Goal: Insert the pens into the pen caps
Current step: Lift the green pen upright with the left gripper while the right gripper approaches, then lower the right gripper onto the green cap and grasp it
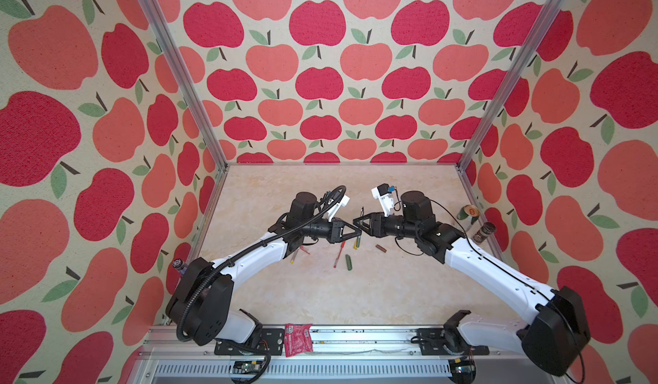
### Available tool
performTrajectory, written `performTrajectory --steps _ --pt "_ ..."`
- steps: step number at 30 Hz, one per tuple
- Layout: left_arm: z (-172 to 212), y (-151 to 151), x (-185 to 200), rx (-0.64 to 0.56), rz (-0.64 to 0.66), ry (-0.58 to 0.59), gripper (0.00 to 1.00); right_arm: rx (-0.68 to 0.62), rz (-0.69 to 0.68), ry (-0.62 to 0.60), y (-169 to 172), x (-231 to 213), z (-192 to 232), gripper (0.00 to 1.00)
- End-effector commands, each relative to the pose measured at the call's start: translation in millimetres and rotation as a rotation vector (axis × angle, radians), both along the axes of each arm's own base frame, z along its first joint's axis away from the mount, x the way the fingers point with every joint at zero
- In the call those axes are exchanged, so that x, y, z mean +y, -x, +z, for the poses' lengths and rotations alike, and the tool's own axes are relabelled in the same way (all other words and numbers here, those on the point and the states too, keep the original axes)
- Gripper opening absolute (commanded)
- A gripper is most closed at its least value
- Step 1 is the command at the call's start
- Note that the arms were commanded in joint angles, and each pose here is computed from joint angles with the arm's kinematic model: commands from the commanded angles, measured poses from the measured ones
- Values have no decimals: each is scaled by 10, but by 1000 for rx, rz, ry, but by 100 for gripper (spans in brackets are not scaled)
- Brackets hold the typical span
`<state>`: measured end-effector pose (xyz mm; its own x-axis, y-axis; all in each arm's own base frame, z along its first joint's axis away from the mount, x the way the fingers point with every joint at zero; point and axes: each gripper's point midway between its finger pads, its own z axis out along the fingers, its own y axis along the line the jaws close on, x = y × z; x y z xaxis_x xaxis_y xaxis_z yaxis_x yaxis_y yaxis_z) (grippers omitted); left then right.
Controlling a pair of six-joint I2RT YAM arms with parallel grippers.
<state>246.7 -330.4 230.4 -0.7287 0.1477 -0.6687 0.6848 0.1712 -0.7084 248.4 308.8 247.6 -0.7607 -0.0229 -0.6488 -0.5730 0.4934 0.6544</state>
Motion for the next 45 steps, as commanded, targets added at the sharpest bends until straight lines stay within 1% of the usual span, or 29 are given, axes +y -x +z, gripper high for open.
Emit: performTrajectory --steps 1,3,5,6,7,10,11,13,19,21,23,25,28,29,31,35,36,37,40,42,45 --pt "118 -72 -63 -29 -5 32 9 -9 13 -29 5 56 87 21" --pt "111 -88 -73 -23 -4 33 9 -9 11 -30 3 57 90 11" --pt "105 -96 -83 -17 -4 33 10 -11 9 -31 1 53 93 6" --pt "114 -96 -86 -16 -4 36 11 -15 7 -32 -2 53 103 3" --pt "102 -96 -85 -10 -2 34 17 -16 5 -33 -4 50 107 1" --pt "78 -97 -86 -3 7 27 30 -26 -1 -42 -13 46 135 1" --pt "66 -100 -83 -3 11 25 33 -31 -3 -46 -15 46 147 1" --pt "54 -96 -83 2 14 25 34 -36 -3 -49 -21 50 157 1" --pt "29 -117 -86 22 25 34 25 -33 3 -51 -21 64 134 1" --pt "18 -120 -99 32 20 34 19 -30 3 -52 -18 61 125 1" --pt "12 -122 -104 37 18 34 11 -32 1 -52 -17 57 129 2" --pt "9 -133 -102 40 20 34 6 -36 0 -53 -15 51 139 4" --pt "2 -143 -94 41 26 30 3 -41 -3 -54 -10 41 159 10" --pt "-5 -149 -84 40 31 26 3 -47 -5 -56 -8 33 180 14" --pt "-29 -159 -53 42 44 14 3 -57 -9 -57 -4 14 223 29" --pt "-33 -185 126 11 102 -23 4 -91 -49 -37 15 -133 328 40" --pt "-31 -196 195 3 123 -35 4 -95 -65 -25 22 -182 335 41" --pt "-29 -209 283 -1 148 -52 4 -95 -91 2 24 -257 320 42" --pt "-8 -219 556 -24 216 -102 5 -66 -170 139 32 -480 99 41" --pt "-18 -213 730 -36 268 -151 6 -39 -186 241 75 -557 -125 41" --pt "-67 -215 979 -44 357 -235 6 9 -164 405 184 -545 -522 41"
